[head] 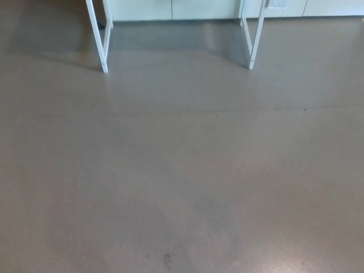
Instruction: The robot walks towards a table in front, picks a dumpling toy with left hand and puts it in an orange round plate
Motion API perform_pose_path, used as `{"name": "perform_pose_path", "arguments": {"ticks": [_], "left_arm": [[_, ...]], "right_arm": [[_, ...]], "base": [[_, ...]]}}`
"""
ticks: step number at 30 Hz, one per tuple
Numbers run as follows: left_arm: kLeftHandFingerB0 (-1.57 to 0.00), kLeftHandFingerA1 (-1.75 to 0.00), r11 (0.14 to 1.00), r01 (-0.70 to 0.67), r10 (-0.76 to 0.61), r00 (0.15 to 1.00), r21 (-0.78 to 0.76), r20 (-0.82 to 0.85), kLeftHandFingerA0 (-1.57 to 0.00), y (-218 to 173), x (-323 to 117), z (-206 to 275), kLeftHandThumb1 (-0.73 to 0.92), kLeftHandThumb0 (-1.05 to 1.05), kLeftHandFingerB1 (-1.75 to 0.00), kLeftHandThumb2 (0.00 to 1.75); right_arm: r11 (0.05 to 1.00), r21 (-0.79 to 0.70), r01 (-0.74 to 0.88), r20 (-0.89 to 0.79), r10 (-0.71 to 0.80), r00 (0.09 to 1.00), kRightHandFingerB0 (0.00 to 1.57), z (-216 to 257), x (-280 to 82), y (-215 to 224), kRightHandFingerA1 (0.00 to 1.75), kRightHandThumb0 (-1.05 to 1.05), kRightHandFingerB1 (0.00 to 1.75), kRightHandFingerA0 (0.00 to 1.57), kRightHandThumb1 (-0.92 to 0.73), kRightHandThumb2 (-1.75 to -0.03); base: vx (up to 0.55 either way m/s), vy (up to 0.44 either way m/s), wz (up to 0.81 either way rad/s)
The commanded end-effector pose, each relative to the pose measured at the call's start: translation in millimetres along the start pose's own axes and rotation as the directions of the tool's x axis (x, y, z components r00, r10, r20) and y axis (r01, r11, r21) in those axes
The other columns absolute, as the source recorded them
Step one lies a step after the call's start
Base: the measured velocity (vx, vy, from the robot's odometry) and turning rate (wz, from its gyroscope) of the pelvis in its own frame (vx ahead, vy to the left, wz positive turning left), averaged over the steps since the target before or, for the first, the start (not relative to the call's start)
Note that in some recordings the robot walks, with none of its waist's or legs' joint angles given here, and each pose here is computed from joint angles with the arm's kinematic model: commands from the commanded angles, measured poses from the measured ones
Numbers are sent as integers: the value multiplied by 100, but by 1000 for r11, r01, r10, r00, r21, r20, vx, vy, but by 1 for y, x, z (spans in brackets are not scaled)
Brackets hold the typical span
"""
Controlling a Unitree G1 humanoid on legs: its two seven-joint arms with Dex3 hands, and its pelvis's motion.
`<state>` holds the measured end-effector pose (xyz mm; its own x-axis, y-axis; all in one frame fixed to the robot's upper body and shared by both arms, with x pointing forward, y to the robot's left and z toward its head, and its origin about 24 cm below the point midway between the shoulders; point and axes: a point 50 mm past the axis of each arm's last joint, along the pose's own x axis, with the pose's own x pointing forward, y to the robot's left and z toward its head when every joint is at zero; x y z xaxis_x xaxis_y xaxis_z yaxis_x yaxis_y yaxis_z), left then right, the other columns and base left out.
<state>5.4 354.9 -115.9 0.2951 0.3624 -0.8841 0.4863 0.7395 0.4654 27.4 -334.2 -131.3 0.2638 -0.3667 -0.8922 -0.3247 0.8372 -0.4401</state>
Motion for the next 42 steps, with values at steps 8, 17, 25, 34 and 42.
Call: {"name": "perform_pose_path", "arguments": {"ticks": [8, 17, 25, 34, 42], "left_arm": [[-36, -43, 1000, -27, 26, 998, 12, 51, -60, 8, 0, 6, 58, -31, -33, 58], [-33, -57, 999, -53, 52, 995, 2, 89, -58, 13, 2, 13, 46, -38, -44, 73], [-32, -60, 997, -77, 74, 991, 23, 113, -60, 17, 3, 20, 48, -40, -44, 74], [-33, -57, 995, -88, 83, 992, 44, 95, -59, 16, 3, 18, 49, -39, -44, 75], [-32, -69, 996, -83, 79, 994, 41, 76, -63, 15, 5, 19, 49, -36, -44, 76]], "right_arm": [[999, -13, 39, 32, -39, 999, 44, 4, 0, -11, 53, -33, 34, 71, -59, -57], [999, 9, 49, 71, -49, 996, 37, 15, 1, -15, 69, -39, 45, 67, -49, -75], [999, 7, 48, 72, -49, 996, 37, 19, 3, -16, 67, -40, 45, 68, -49, -75], [999, -3, 44, 71, -43, 997, 44, 18, 2, -14, 52, -32, 34, 71, -60, -58], [999, 4, 40, 69, -40, 997, 44, 18, 3, -14, 71, -32, 34, 71, -61, -59]], "base": [[18, 79, 0], [171, 326, -29], [256, -59, 12], [358, -286, 30], [373, 84, -22]]}}
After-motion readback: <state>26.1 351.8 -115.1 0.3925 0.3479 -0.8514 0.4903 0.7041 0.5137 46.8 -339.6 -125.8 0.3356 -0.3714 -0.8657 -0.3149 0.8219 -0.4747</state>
